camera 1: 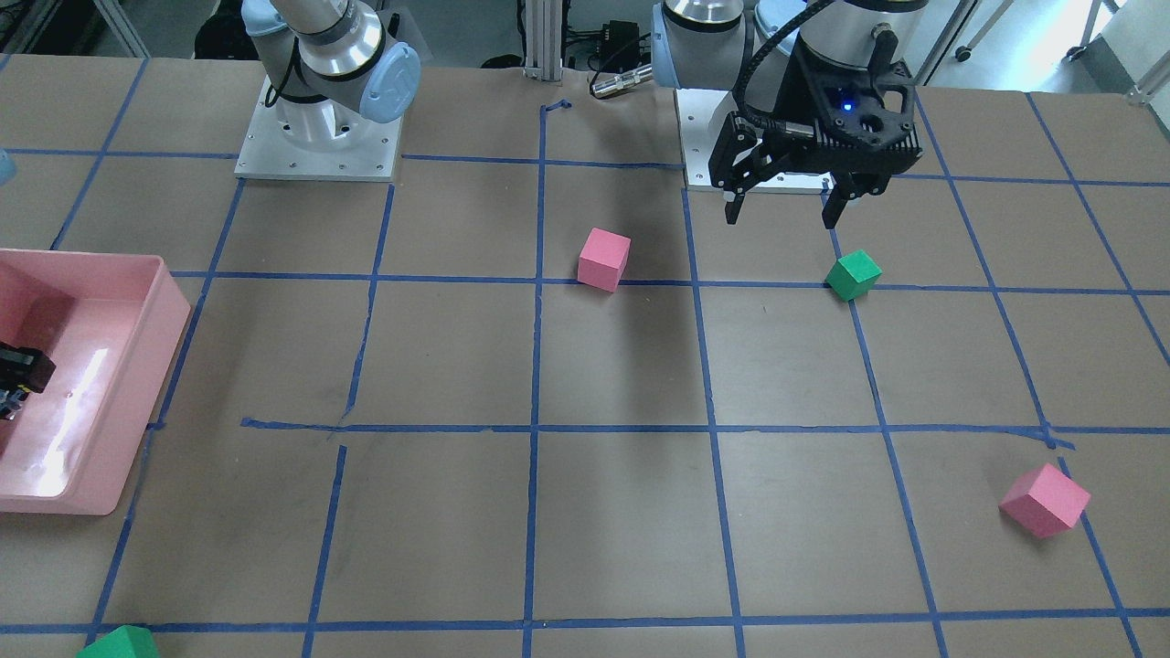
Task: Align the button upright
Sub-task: 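Lift the button out of the bin and carry it toward table center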
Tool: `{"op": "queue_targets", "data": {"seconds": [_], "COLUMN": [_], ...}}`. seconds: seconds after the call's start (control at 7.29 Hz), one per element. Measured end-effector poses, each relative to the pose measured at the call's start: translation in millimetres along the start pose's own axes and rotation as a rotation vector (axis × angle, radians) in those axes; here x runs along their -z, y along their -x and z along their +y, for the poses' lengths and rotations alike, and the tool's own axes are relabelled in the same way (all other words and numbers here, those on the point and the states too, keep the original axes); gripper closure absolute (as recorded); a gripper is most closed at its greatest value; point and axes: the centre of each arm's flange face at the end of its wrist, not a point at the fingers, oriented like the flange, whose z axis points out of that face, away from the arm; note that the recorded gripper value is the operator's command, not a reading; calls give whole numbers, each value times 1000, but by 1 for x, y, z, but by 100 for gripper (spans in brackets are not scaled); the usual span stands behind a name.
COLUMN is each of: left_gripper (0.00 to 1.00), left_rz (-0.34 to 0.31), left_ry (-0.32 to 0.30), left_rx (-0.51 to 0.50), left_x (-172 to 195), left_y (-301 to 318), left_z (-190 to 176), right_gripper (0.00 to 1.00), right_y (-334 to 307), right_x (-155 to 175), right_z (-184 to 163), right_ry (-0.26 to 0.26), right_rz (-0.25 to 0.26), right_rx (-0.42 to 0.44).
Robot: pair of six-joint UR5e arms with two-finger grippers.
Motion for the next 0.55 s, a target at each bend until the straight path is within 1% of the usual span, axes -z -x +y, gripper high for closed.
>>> {"op": "queue_targets", "data": {"seconds": [0.27,0.41,0.55], "left_gripper": [0,0,0], "left_rz": [0,0,1], "left_ry": [0,1,0], "left_rx": [0,0,0], "left_x": [0,0,0], "left_y": [0,0,0], "left_z": [0,0,0], "right_gripper": [100,100,100], "right_y": [42,86,147], "right_x": [55,72,83], "right_z": [-17,-24,-27], "right_ry": [-27,-46,-63], "right_rz": [-8,-18,-32], "right_rx": [60,85,100]}}
